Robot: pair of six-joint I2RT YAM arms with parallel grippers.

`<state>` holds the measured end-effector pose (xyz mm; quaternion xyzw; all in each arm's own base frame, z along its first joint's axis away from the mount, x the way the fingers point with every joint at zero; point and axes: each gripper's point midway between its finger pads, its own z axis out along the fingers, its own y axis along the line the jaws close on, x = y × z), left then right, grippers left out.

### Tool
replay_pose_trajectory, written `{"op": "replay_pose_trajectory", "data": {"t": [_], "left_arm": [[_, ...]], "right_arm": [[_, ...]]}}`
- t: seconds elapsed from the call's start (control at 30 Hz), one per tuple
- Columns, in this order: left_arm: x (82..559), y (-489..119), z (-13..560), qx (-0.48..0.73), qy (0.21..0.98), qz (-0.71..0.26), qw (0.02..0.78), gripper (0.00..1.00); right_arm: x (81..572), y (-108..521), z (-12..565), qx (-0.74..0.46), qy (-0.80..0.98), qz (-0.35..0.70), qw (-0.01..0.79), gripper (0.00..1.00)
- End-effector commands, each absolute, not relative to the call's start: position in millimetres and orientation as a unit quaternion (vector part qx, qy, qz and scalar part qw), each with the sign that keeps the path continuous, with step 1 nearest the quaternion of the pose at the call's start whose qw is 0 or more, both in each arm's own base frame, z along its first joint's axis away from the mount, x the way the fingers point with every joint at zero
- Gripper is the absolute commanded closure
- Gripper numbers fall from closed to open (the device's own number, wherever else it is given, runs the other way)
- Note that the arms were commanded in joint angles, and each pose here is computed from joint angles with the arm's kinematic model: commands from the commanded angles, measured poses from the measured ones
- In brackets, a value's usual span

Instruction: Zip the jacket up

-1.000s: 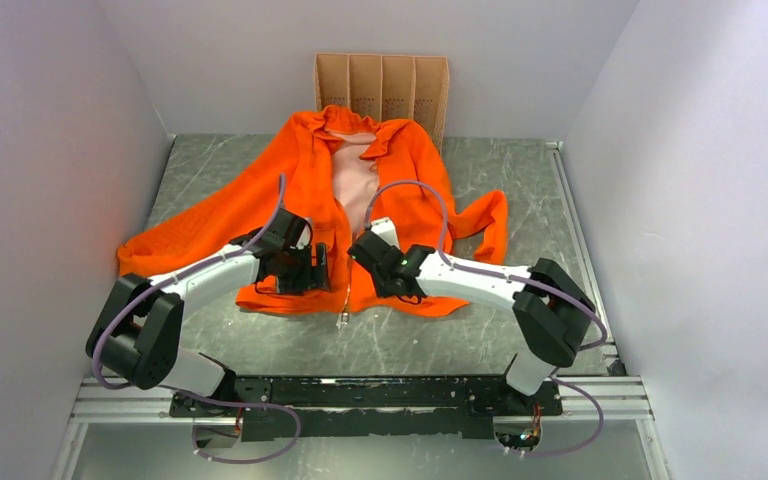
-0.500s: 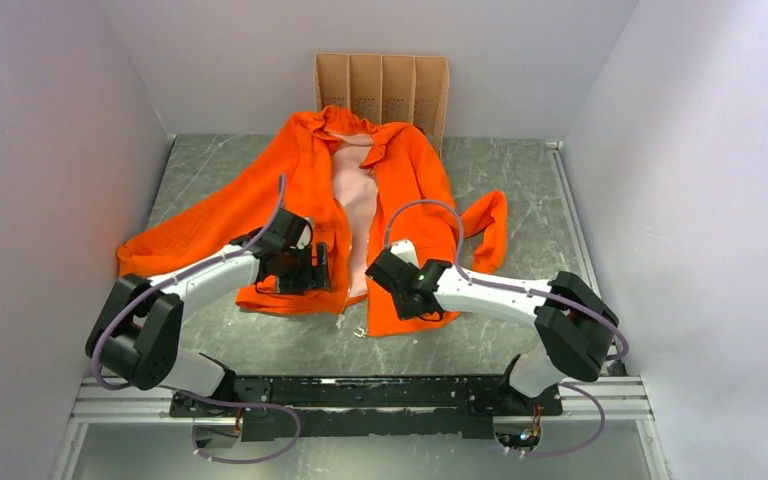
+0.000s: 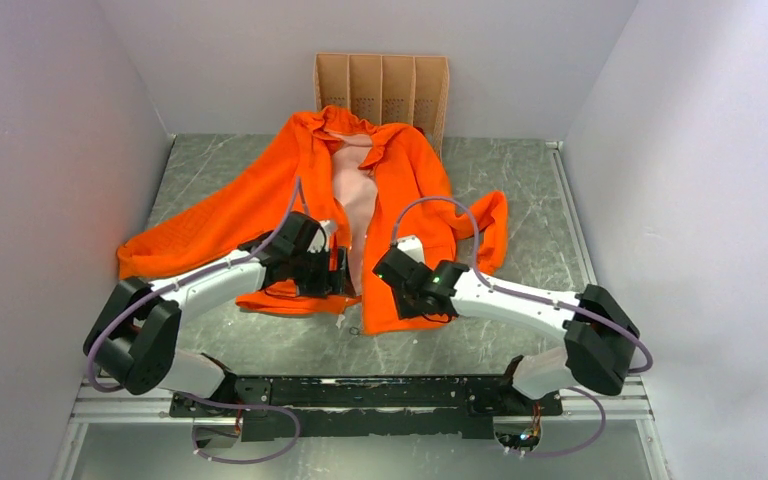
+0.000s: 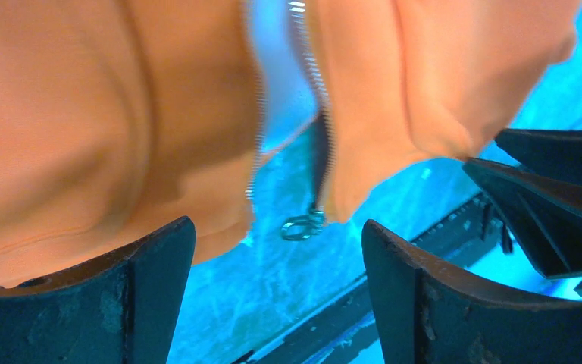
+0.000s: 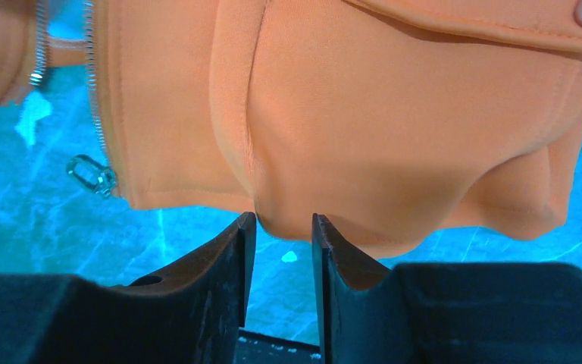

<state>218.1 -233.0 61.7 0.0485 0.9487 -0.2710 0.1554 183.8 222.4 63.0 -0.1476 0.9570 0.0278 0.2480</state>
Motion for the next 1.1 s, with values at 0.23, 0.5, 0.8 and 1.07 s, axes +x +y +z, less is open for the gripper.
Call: {"op": "replay_pose_trajectory", "data": {"t": [0.23, 0.5, 0.8, 1.07], "left_arm": [[191.4, -292.5, 73.0, 0.094, 0.910, -0.393, 0.094, 0.17], [179.1, -301.4, 54.5, 0.075, 0.900, -0.427, 0.053, 0.19], [182.9, -302.6, 29.1, 0.054, 0.908, -0.413, 0.039, 0.23], [183.0, -308.5, 21.3, 0.050, 0.900, -0.431, 0.034, 0.27]], "right_arm": [[178.7, 229.2, 99.6, -0.113, 0.939, 0.119, 0.301, 0.61], [173.4, 226.4, 99.6, -0.108, 0.936, 0.139, 0.306, 0.62], [170.6, 222.5, 96.8, -0.100, 0.934, 0.146, 0.309, 0.65], [170.6, 222.2, 99.2, -0.090, 0.931, 0.157, 0.316, 0.65]]}}
